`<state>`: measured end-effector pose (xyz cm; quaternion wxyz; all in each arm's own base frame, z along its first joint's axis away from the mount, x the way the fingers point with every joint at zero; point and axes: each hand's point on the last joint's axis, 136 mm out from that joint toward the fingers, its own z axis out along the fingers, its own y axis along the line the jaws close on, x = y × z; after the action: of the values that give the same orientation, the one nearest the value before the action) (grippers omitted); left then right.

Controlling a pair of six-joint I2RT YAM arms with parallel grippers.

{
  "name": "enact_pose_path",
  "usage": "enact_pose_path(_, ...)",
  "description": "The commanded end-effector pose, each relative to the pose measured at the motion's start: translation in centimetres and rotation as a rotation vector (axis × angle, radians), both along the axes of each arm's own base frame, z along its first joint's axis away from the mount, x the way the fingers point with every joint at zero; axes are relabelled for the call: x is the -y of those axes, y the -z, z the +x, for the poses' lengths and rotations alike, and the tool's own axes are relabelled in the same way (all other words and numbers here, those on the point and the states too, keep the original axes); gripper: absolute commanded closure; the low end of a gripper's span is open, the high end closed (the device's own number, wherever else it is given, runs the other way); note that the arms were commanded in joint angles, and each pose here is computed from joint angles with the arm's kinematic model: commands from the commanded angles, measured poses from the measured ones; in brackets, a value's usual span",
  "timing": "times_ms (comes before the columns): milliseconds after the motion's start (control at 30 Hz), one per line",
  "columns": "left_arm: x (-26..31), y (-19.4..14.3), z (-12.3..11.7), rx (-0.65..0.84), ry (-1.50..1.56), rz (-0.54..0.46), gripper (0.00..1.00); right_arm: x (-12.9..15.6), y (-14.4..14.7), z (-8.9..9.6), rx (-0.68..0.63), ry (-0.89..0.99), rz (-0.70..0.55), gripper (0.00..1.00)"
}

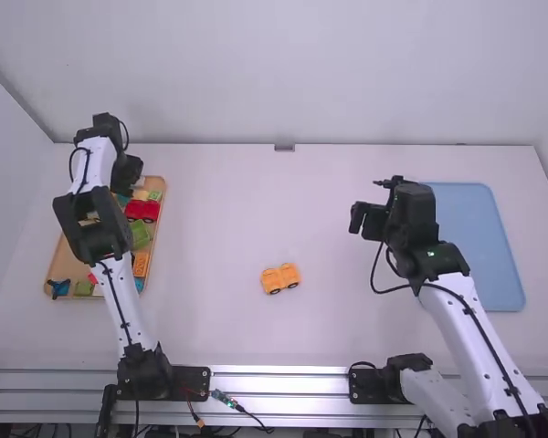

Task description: Assemble lego blocks to make yellow taxi

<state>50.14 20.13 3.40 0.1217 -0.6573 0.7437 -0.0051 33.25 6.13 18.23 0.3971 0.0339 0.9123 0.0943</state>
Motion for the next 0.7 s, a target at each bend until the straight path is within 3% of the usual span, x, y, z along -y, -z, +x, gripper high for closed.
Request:
enact_pose_path(0, 0.8, 1.3, -0.2, -0.012, 0.015, -0.031, 0.40, -0.3, -0.9, 0.7, 0.020, -0.007, 0.004, 0.00)
enact_pose_path(267, 1.1, 2.4, -0.1, -0.006, 0.019, -0.045, 0.43, -0.3, -1.5, 0.7, 0.042, -0.020, -0.006, 0.00)
enact_pose_path(667, 1.8, 3.5, -1.3, -0.054, 0.006, -0.067, 0.37, -0.4, -1.6, 0.4, 0.041, -0.023, -0.004, 0.00)
